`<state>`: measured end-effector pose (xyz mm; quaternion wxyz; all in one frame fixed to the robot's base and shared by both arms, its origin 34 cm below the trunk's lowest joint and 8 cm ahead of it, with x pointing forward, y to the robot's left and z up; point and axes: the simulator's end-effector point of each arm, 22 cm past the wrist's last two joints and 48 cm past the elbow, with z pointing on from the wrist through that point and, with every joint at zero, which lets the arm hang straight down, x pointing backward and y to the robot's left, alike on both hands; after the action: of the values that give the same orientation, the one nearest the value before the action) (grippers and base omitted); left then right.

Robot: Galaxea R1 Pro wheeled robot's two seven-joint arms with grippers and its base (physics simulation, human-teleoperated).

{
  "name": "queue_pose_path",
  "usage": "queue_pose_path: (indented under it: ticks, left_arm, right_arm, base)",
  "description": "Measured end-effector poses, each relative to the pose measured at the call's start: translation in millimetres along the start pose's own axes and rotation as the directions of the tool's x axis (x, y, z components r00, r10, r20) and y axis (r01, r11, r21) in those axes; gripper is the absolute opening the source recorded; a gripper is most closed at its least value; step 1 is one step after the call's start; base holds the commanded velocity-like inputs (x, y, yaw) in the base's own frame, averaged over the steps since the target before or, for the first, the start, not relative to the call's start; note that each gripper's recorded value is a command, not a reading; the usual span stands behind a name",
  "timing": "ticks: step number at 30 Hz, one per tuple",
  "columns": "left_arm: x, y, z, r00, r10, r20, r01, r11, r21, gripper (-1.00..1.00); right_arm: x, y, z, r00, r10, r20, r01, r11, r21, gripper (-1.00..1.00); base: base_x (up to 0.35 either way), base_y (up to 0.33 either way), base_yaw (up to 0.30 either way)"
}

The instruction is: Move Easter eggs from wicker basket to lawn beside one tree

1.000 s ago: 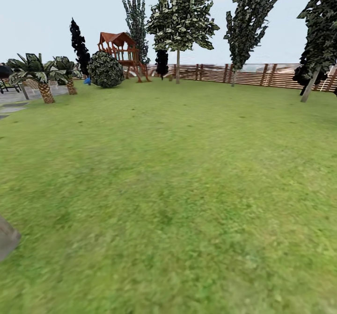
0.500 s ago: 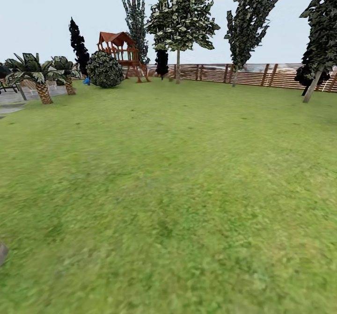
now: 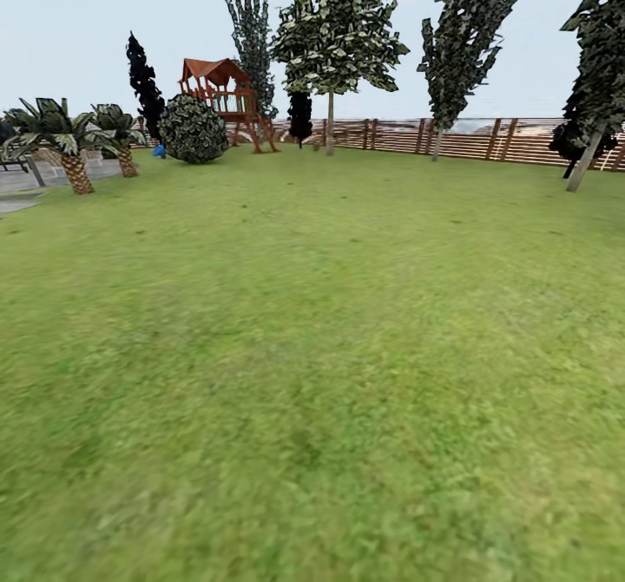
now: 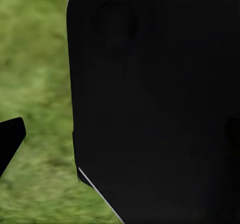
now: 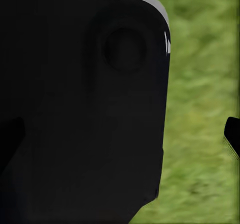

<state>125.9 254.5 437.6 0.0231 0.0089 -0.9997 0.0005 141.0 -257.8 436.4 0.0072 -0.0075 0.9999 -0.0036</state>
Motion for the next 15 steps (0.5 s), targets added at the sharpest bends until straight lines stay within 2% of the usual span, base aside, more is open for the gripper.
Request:
queue_pose_path:
  ticks: [15]
  left_arm:
    - [0.0, 0.0, 0.0, 1.000, 0.000, 0.000, 0.000, 1.000, 0.000, 1.00]
  right_arm:
    - [0.0, 0.0, 0.0, 1.000, 0.000, 0.000, 0.000, 1.000, 0.000, 1.00]
  base:
    - [0.327, 0.000, 0.000]
